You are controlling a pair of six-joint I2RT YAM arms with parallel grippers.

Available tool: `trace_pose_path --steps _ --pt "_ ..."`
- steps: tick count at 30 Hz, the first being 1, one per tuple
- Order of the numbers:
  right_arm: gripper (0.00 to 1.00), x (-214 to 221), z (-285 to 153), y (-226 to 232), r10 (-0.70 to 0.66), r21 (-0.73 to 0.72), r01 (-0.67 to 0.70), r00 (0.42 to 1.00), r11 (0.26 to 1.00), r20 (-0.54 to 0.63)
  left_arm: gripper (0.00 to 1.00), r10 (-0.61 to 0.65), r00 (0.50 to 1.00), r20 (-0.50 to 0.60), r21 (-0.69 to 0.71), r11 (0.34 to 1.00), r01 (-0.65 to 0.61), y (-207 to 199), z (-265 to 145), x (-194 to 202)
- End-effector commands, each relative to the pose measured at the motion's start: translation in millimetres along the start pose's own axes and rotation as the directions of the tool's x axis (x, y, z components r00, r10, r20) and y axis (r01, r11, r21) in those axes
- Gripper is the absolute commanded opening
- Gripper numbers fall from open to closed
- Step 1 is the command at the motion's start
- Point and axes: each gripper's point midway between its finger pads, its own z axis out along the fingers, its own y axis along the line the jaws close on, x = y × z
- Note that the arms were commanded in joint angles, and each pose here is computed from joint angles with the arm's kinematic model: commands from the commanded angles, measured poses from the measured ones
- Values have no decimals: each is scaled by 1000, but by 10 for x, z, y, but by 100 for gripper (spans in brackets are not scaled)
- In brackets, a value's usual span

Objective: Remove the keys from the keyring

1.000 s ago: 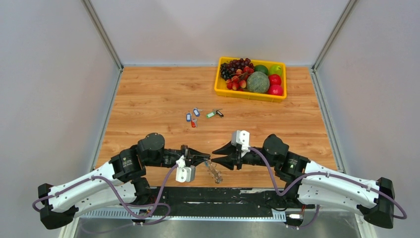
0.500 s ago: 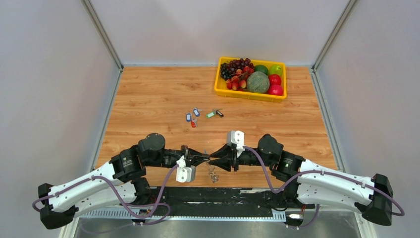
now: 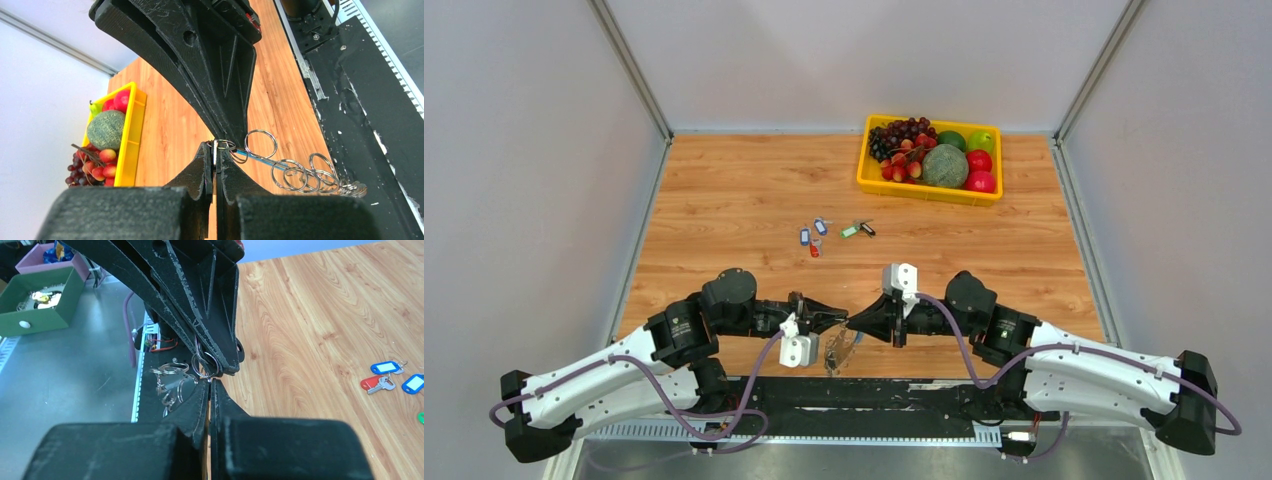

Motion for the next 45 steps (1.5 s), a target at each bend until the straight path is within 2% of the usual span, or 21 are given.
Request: trace_pose_path --steps 1,8,15,21,25,30,33,35,38,41,45 --pt "0 -519 -116 -33 42 65 -53 986 997 159 0 50 996 74 -33 998 -48 113 -6 -205" --pt "0 -687 -244 -128 132 118 -163 963 980 237 0 48 996 70 -31 998 -46 107 2 -188" --pt "0 -887 -398 -154 216 100 -279 886 955 411 0 41 996 73 -15 999 -40 79 25 -180" --pt "0 -853 -357 -178 211 111 -274 894 955 396 0 37 997 74 -13 999 -36 73 31 -177" --pt "0 -807 -481 -359 172 242 -275 911 931 374 0 25 999 48 -61 998 -22 154 27 -125" --pt "0 -540 -952 -838 157 540 -370 904 756 398 2 -7 1000 -1 -147 989 7 278 29 9" --pt "0 -310 -1181 -989 165 637 -406 900 655 404 2 -56 998 -35 -217 975 47 364 52 136" --pt "0 -223 -1302 -1058 169 678 -428 894 598 415 1 -126 989 -78 -322 942 95 514 39 291" --pt "0 -127 -1427 -1131 185 729 -445 892 521 413 0 -261 954 -147 -500 852 156 771 -55 619" --pt "0 -104 -1438 -1138 193 750 -422 906 509 378 0 -381 905 -188 -555 802 222 884 -7 932" --pt "0 -103 -1417 -1135 198 763 -392 920 514 339 0 -536 794 -286 -602 745 286 1047 22 1411"
